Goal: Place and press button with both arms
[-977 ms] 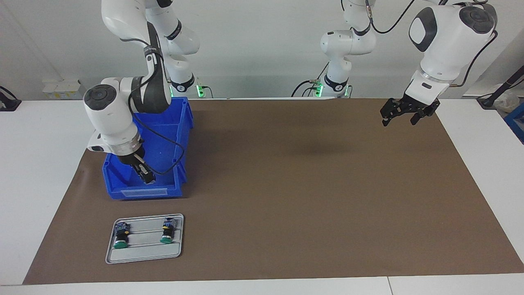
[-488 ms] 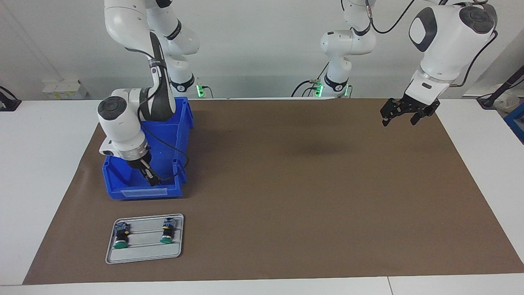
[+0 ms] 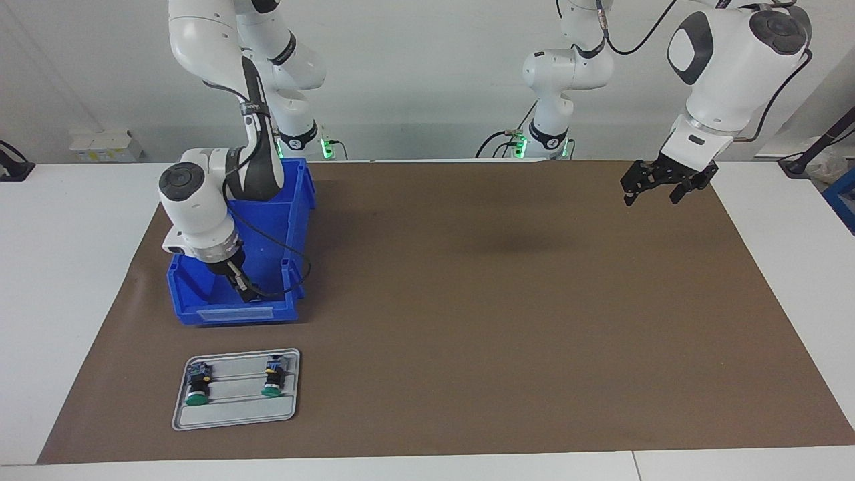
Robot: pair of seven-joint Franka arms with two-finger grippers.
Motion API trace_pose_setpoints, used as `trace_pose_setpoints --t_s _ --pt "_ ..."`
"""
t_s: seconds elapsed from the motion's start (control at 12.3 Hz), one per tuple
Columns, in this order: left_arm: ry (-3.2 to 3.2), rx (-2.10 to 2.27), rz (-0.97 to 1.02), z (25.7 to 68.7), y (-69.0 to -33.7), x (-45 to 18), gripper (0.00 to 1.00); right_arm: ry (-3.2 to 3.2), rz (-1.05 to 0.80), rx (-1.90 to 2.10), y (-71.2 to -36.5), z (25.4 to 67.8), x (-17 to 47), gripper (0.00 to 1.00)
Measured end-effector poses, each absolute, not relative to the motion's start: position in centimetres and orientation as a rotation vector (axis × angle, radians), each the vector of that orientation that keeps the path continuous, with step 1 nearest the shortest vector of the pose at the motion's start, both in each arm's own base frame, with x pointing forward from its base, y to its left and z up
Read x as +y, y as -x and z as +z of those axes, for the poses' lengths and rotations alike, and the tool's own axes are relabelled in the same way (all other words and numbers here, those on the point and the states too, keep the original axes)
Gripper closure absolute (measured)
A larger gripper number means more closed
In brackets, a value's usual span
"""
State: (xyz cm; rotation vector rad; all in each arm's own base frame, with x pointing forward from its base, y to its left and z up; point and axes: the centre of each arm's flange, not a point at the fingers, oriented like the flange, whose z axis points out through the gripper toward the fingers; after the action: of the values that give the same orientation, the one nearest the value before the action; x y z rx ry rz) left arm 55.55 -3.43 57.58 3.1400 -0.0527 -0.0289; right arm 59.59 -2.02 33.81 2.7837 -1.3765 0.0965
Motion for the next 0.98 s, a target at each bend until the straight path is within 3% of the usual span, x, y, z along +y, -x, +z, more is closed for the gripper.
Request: trace_pose_setpoints --t_s 0.08,0.24,0.33,0.65,0.73,0.81,0.98 --pt "-3.14 -0.053 -0.029 57.6 -55.5 -3.4 0.0 -2.784 0.096 -1.376 -59.6 33.8 -2.0 0.59" --pt "-3.14 -0.053 -0.029 57.6 -55.5 -3.4 0.0 -2.783 0.096 -1.376 -59.6 33.9 -2.0 0.35" --pt "-3.14 -0.053 -0.029 57.6 -55.5 -3.4 0.0 -2.784 0.099 -1.376 -59.5 34.1 -2.0 0.28" --pt "-3.14 -0.053 -0.029 57.6 -55.5 -3.4 0.0 -2.795 0.104 -1.334 -59.0 36.7 -1.9 0.23" --pt "-3.14 -0.053 -0.029 57.6 -55.5 -3.4 0.0 -2.819 0.103 -1.272 -58.7 37.7 -1.8 0.12" --pt "-3.14 -0.053 -0.029 57.6 -55.5 -3.4 0.0 -2.851 0.102 -1.189 -58.4 38.8 -1.8 0.12" --pt "-3.14 -0.053 -0.029 57.6 -55.5 -3.4 0.0 -2.916 0.099 -1.016 -57.7 41.1 -2.0 0.01"
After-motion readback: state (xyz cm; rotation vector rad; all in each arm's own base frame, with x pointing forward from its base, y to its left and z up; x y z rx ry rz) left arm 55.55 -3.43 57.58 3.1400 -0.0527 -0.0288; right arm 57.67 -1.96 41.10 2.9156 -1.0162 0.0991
